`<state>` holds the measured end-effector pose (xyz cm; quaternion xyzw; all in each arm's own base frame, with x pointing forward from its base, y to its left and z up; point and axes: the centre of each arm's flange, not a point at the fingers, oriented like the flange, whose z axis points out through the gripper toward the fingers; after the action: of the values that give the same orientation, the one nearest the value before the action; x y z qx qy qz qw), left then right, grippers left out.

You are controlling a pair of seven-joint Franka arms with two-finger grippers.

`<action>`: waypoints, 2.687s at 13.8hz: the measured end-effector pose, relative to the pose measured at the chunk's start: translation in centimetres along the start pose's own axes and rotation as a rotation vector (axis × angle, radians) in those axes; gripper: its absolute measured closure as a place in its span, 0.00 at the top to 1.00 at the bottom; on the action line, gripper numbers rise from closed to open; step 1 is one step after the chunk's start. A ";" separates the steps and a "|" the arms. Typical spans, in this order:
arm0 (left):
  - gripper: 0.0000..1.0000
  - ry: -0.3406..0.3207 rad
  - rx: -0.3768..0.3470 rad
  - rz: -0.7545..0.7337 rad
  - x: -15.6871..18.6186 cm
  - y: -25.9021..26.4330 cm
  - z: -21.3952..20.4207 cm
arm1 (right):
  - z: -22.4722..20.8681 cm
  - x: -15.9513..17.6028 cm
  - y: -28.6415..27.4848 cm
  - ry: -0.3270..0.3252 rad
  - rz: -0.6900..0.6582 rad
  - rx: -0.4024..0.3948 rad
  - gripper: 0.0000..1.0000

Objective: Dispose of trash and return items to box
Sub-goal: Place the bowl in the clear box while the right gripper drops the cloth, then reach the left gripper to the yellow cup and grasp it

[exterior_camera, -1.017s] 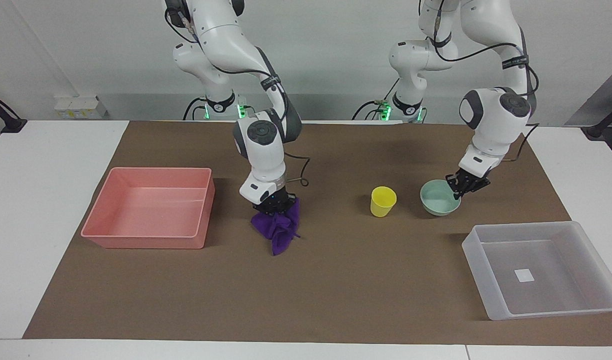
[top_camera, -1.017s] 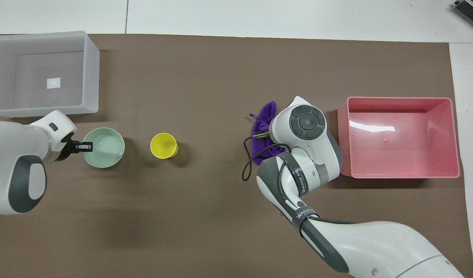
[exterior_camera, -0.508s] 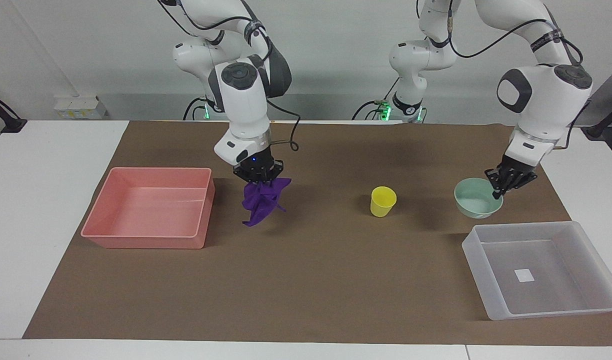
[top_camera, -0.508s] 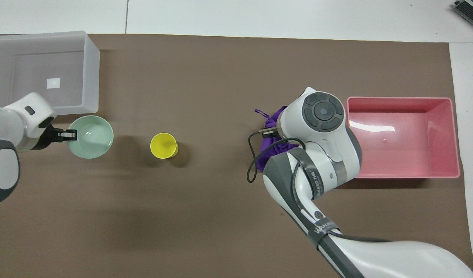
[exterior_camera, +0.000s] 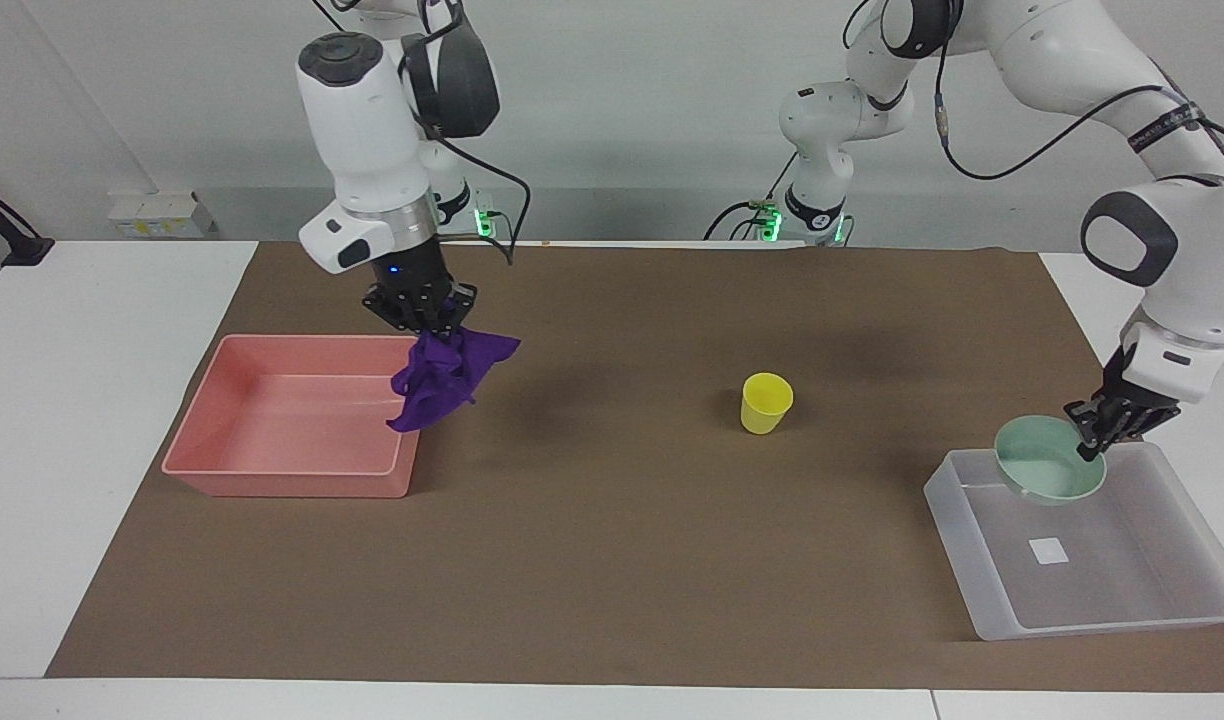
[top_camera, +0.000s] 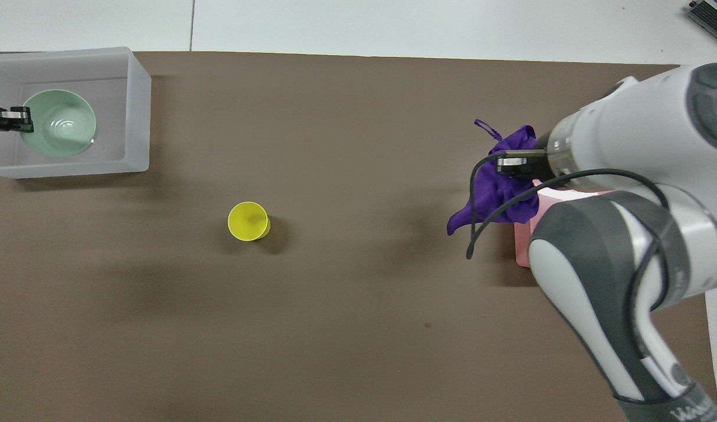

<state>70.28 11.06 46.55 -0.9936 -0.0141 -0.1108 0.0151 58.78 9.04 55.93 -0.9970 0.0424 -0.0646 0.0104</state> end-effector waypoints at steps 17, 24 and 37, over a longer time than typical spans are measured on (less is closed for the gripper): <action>0.33 -0.019 -0.030 -0.036 2.5 -2.8 12.4 | 18.0 -3.0 17.1 -0.037 0.070 -0.039 0.16; 1.00 0.035 -0.045 0.040 2.9 2.6 3.3 | 14.3 -1.4 15.9 0.015 0.050 -0.035 0.92; 1.00 -0.048 -0.095 0.087 -15.0 24.0 1.2 | -7.2 -3.2 13.3 -0.062 0.022 -0.037 1.00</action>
<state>56.66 -13.23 41.43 -0.9953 0.0340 -0.0869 -0.0275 53.63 -4.02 62.34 -0.9980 0.0542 -0.0327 -0.0061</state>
